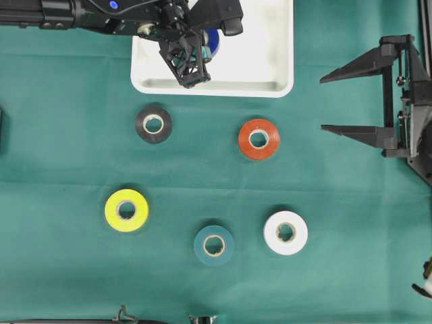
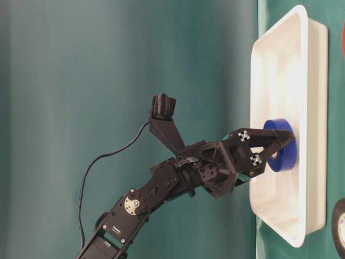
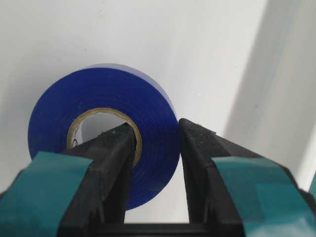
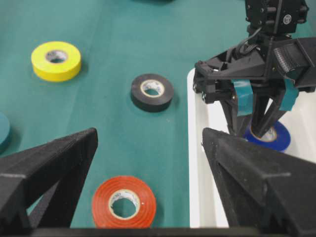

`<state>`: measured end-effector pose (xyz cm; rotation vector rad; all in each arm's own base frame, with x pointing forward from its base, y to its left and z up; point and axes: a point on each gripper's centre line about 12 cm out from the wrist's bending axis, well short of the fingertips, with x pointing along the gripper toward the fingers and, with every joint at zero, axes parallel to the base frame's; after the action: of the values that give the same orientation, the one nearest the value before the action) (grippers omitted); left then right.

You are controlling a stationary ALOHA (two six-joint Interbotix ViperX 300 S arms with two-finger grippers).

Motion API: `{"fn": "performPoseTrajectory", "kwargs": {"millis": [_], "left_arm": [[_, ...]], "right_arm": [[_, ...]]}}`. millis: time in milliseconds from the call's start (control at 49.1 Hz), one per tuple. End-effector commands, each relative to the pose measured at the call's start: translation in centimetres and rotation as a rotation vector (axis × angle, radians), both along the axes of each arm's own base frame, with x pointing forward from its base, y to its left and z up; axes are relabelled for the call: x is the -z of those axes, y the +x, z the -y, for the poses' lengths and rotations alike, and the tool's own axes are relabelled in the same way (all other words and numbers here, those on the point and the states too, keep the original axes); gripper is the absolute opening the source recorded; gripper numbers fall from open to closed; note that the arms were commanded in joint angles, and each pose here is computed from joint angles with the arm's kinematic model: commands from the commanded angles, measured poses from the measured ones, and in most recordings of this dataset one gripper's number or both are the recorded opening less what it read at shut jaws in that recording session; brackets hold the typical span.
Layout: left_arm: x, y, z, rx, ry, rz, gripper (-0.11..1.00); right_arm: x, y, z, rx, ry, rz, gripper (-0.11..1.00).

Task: Pick up the tape from a random location and place it into the white case.
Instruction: 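Carry the blue roll over the white tray and lower it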

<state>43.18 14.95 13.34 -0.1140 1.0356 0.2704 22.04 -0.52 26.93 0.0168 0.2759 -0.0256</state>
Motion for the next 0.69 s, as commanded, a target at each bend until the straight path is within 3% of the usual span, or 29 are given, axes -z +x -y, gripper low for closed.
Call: {"fn": "performPoseTrajectory", "kwargs": {"millis": [0,204,468,529,672], "left_arm": [[-1.69,0.68,0.07,0.007,0.015,0.047,0.23],[-1.83,0.84,0.10,0.006,0.017,0.056,0.25],[-2.03,0.89,0.00,0.009,0.024,0.066,0.94],[-2.10,0.89,0.00,0.008,0.024,0.068,1.00],[-2.08,0.83,-0.05,0.006,0.023,0.065,0.99]], "right_arm": [[-1.02,0.30,0.04,0.001,-0.002,0.029,0.92],[-0.96,0.29,0.04,0.001,-0.001,0.028,0.92],[-1.00,0.30,0.04,0.001,-0.002,0.028,0.92],[-0.92,0.28,0.04,0.001,-0.001,0.025,0.92],[-0.98,0.30,0.04,0.001,-0.002,0.026,0.92]]}}
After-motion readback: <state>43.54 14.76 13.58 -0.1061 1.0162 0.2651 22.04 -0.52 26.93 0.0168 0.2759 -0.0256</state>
